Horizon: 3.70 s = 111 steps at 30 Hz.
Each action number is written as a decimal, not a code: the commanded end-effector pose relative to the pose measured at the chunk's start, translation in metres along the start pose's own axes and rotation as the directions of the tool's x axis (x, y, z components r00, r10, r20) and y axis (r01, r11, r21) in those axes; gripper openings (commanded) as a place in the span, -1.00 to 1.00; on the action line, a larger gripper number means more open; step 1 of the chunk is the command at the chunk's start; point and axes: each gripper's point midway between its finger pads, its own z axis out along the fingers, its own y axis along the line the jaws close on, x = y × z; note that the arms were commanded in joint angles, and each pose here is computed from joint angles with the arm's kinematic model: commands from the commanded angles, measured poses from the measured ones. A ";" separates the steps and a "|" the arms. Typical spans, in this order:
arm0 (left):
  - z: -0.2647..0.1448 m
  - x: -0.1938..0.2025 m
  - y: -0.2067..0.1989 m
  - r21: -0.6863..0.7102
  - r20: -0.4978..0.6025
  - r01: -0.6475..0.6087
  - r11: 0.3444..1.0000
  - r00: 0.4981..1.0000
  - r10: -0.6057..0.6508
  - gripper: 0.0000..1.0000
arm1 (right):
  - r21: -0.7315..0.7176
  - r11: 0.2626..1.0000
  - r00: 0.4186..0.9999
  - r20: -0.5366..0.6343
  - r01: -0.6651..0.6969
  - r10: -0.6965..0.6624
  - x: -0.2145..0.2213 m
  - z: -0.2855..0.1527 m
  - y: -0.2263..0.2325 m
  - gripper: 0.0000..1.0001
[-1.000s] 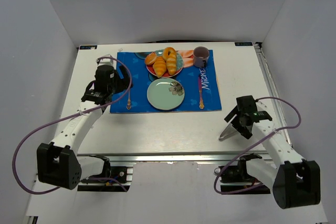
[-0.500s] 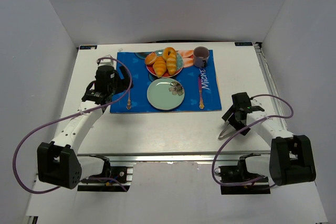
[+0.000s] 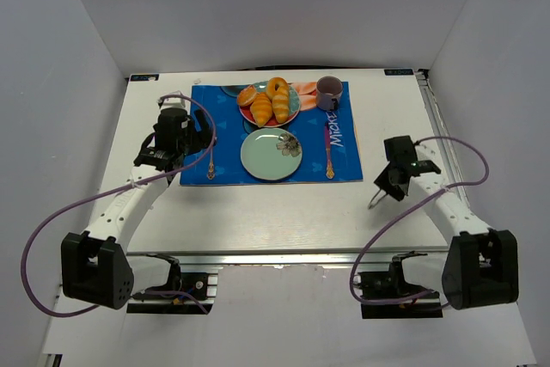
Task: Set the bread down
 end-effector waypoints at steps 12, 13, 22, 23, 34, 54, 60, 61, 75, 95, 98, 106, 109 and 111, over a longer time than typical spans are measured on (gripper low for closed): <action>0.012 -0.101 0.036 -0.022 0.173 0.204 0.979 0.965 -0.197 0.93 | -0.443 0.787 0.883 0.391 0.429 -0.261 -0.114 -0.123 0.165 -0.20; 0.010 -0.112 0.035 -0.014 0.189 0.208 0.978 0.961 -0.201 0.93 | -0.458 0.755 0.861 0.427 0.469 -0.277 -0.118 -0.132 0.180 -0.20; 0.013 -0.130 0.073 -0.103 0.226 0.235 0.967 0.952 -0.207 0.93 | -0.559 0.536 0.774 0.474 0.633 -0.420 -0.090 -0.132 0.279 -0.20; 0.014 -0.127 0.074 -0.109 0.219 0.234 0.966 0.954 -0.206 0.93 | -0.589 0.499 0.772 0.463 0.635 -0.435 -0.082 -0.130 0.291 -0.20; 0.017 -0.111 0.086 -0.145 0.196 0.238 0.960 0.958 -0.208 0.93 | -0.638 0.431 0.762 0.445 0.638 -0.470 -0.060 -0.116 0.329 -0.15; 0.022 -0.097 0.083 -0.123 0.170 0.251 0.960 0.959 -0.229 0.93 | -0.696 0.406 0.799 0.449 0.593 -0.399 -0.056 -0.138 0.323 0.04; 0.020 -0.098 0.084 -0.127 0.172 0.248 0.960 0.959 -0.225 0.93 | -0.703 0.422 0.814 0.426 0.573 -0.395 -0.049 -0.123 0.324 0.06; 0.020 -0.097 0.084 -0.127 0.171 0.247 0.961 0.959 -0.224 0.93 | -0.704 0.424 0.816 0.422 0.570 -0.395 -0.048 -0.121 0.325 0.07; 0.024 -0.095 0.086 -0.138 0.162 0.242 0.960 0.962 -0.220 0.93 | -0.718 0.455 0.839 0.353 0.526 -0.414 -0.030 -0.079 0.337 0.14; 0.024 -0.089 0.087 -0.138 0.154 0.245 0.960 0.962 -0.224 0.93 | -0.706 0.529 0.872 0.286 0.472 -0.397 -0.021 -0.057 0.327 0.04; 0.024 -0.088 0.086 -0.135 0.153 0.247 0.959 0.962 -0.226 0.93 | -0.706 0.532 0.874 0.281 0.468 -0.396 -0.021 -0.057 0.325 -0.17; 0.023 -0.087 0.086 -0.129 0.154 0.251 0.959 0.961 -0.230 0.93 | -0.716 0.511 0.872 0.308 0.476 -0.381 -0.028 -0.072 0.326 -0.46; 0.023 -0.087 0.086 -0.130 0.153 0.251 0.959 0.961 -0.230 0.93 | -0.732 0.487 0.872 0.323 0.477 -0.369 -0.031 -0.085 0.327 -0.52; 0.023 -0.087 0.086 -0.127 0.155 0.252 0.959 0.960 -0.232 0.93 | -0.737 0.477 0.871 0.330 0.478 -0.363 -0.033 -0.090 0.328 -0.54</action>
